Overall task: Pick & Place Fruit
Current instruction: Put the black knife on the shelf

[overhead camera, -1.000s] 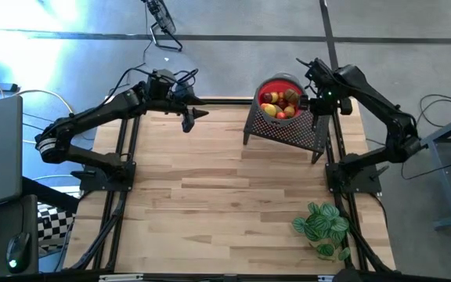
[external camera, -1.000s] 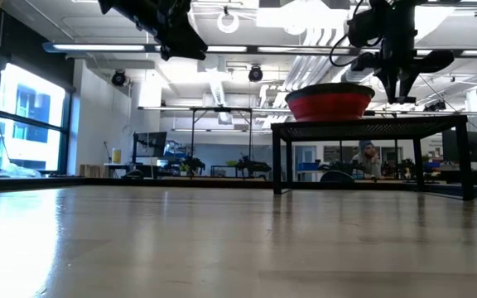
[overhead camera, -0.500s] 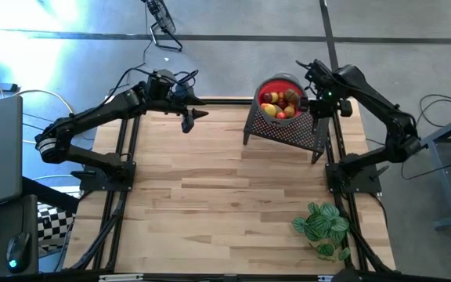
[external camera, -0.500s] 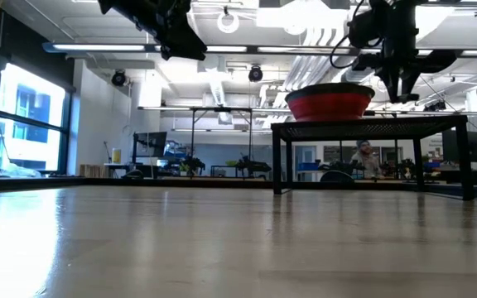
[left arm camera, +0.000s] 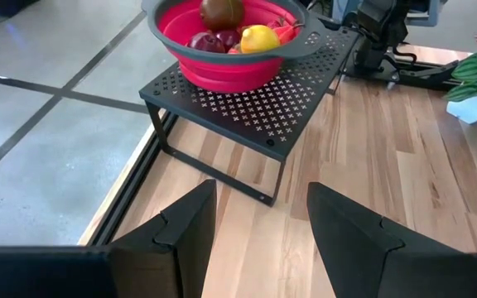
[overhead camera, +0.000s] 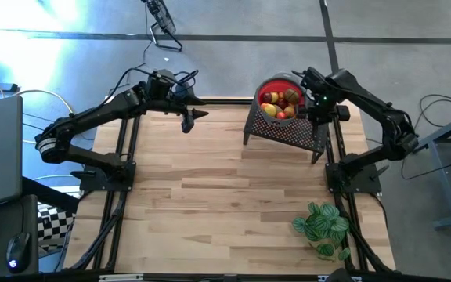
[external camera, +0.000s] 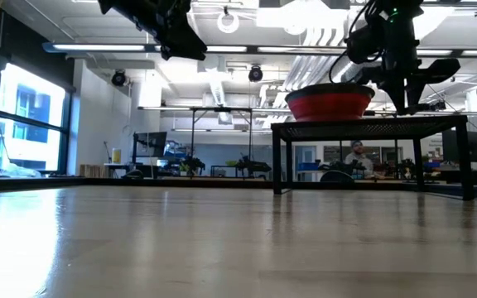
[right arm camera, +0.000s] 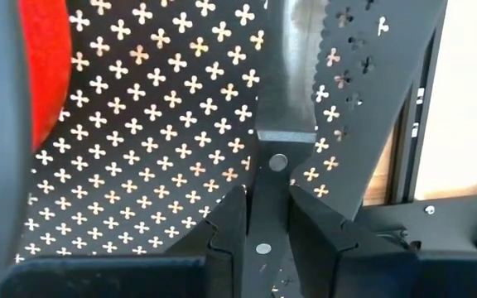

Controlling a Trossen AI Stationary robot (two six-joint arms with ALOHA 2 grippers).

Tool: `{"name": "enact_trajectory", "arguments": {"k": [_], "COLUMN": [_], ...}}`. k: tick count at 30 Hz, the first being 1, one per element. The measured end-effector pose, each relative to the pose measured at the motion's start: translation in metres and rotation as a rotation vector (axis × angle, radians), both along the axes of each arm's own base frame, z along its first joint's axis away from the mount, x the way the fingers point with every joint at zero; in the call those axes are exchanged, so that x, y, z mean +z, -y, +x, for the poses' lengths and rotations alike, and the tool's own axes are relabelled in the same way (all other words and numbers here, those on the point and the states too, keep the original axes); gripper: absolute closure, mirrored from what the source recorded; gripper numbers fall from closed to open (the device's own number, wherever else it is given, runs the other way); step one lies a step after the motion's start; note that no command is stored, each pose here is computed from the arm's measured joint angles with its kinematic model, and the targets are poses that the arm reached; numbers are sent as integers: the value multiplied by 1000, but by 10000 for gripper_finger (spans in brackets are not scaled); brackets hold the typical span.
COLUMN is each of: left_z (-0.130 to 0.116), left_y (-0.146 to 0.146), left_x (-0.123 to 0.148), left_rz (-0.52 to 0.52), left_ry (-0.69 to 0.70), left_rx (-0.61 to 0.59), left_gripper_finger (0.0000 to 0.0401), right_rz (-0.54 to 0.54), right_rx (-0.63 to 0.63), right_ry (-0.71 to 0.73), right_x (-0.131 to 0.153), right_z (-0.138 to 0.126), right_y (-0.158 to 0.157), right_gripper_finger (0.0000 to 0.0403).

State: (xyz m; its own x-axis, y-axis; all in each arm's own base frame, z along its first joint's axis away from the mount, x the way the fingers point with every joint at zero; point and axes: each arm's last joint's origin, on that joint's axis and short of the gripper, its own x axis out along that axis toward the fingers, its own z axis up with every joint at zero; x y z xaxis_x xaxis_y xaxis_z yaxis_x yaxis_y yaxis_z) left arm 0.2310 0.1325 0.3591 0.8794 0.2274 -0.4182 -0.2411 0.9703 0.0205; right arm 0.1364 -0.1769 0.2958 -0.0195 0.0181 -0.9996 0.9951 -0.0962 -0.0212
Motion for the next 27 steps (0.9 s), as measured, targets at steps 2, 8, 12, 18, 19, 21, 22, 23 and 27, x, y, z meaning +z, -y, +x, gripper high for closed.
{"name": "enact_trajectory", "arguments": {"k": [2,8,12,18,19,21,22,23,27], "left_z": [0,0,0,0,0,0,0,0,0], "left_y": [0,0,0,0,0,0,0,0,0], "left_x": [0,0,0,0,0,0,0,0,0], "left_rz": [0,0,0,-1,-1,-1,-1,-1,-1], "left_ry": [0,0,0,0,0,0,0,0,0], "left_rx": [0,0,0,0,0,0,0,0,0], "left_gripper_finger": [218,218,218,218,218,218,218,218,218], "right_rz": [0,2,-6,-9,-7,5,8,8,-8], "right_rx": [8,25,26,35,36,33,33,35,45], "right_ry": [1,6,-4,-8,-7,10,14,14,1], "right_x": [0,0,0,0,0,0,0,0,0], "right_z": [0,0,0,1,2,2,2,2,4], "right_y": [0,0,0,-1,-1,-2,-2,-2,-3], "right_gripper_finger": [339,337,337,336,336,335,335,335,335]}}
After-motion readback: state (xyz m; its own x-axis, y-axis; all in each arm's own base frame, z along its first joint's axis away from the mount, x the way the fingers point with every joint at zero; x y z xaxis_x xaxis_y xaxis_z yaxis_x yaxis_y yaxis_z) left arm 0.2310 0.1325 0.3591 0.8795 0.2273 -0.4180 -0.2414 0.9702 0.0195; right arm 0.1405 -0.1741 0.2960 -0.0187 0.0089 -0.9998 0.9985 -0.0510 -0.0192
